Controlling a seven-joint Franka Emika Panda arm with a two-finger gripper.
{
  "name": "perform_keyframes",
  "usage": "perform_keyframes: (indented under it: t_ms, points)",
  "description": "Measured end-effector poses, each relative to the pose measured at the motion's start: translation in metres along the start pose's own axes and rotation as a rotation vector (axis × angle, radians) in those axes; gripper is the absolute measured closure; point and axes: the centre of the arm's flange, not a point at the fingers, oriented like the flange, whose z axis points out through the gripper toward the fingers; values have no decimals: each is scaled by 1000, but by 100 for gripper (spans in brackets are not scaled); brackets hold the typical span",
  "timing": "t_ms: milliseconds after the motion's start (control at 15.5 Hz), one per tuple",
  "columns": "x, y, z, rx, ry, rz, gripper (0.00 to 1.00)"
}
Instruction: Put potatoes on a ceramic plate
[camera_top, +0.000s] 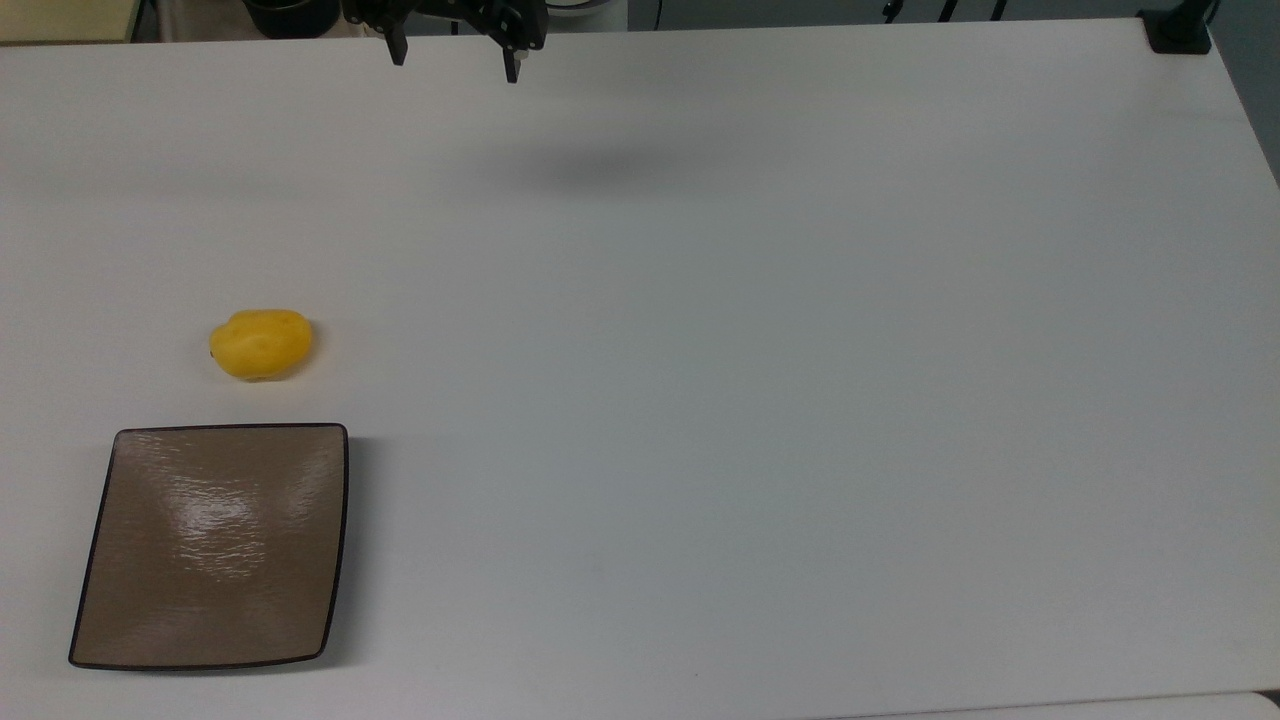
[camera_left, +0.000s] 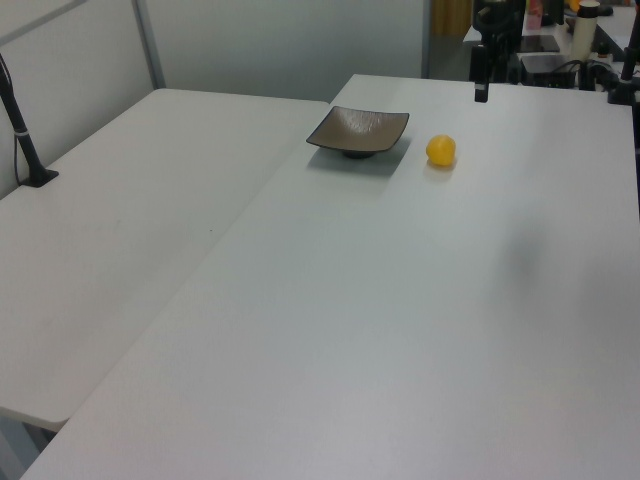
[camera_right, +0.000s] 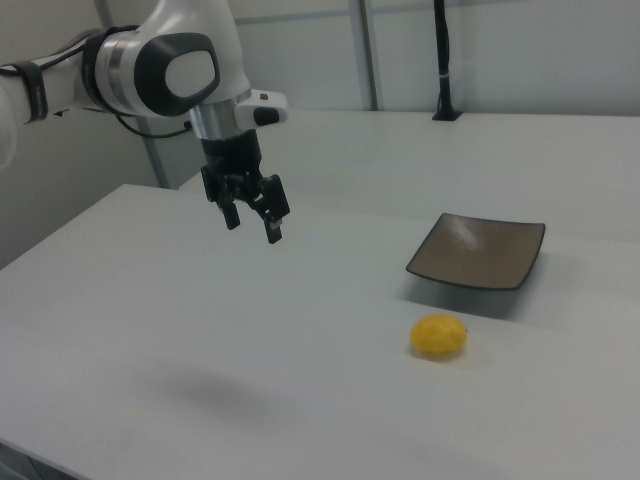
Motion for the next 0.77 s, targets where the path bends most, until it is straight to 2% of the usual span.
perform_keyframes:
  t_ms: [386, 772]
  points:
    - [11, 5, 3, 13, 63, 233, 0]
    - [37, 45, 18, 42, 161, 530, 0]
